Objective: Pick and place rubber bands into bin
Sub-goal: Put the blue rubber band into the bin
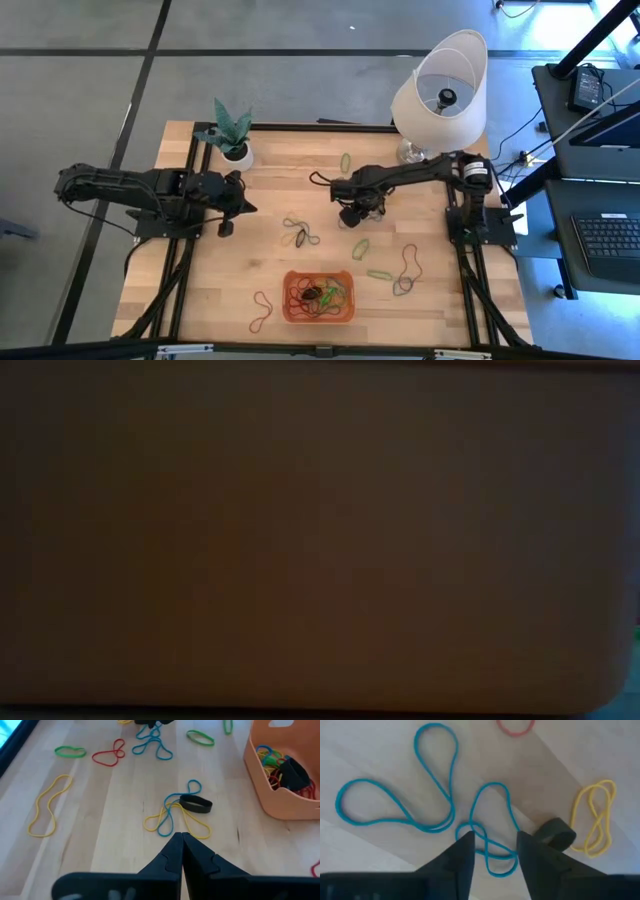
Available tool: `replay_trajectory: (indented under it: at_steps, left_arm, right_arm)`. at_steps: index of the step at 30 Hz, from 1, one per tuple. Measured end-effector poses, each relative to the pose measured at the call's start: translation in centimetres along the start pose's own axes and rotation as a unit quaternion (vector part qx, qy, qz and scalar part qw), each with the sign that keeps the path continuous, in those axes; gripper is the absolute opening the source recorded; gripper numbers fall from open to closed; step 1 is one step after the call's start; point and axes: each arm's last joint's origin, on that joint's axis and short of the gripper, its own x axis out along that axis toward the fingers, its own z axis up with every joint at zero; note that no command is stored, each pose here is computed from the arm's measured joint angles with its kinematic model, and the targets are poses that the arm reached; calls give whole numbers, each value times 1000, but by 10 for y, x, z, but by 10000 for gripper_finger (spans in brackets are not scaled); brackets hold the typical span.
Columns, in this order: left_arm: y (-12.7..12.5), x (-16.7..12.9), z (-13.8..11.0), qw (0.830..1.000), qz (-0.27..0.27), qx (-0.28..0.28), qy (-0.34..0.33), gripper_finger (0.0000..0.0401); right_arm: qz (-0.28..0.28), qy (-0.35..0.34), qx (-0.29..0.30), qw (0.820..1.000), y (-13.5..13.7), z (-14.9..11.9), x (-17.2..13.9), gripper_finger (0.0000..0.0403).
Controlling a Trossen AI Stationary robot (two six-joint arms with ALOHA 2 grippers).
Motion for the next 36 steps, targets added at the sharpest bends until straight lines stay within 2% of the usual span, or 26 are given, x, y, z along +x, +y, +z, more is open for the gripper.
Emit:
replay_trajectory:
  at_steps: [7,13,17,23,24,28,30,33,36]
  left_arm:
    - [-1,0,0,1000,-13,0,1,1]
    - [-1,0,0,1000,-23,0,1,3]
    - [-1,0,0,1000,-23,0,2,1]
    - [-1,0,0,1000,-22,0,2,3]
    - [-1,0,0,1000,-21,5,1,2]
    - [-2,0,0,1000,-20,17,0,1]
    - [-3,1,0,1000,-15,3,1,3]
    - [-8,2,3,1000,-19,-6,7,1]
    - [-17,4,9,1000,-22,9,12,1]
  right_arm:
    - [22,31,1,999,-1,-7,15,190]
    - [28,25,-6,999,-2,-18,33,194]
    - [31,20,-2,999,-1,-23,38,153]
    - [32,10,-14,999,8,-28,36,24]
    - [30,9,-18,999,10,-28,35,13]
    - [8,0,-33,999,17,-31,21,13]
    - [-12,2,-45,999,19,-37,11,7]
    - [-9,-37,-59,998,23,-45,-21,5]
    - [-29,-57,-78,995,22,-62,-43,4]
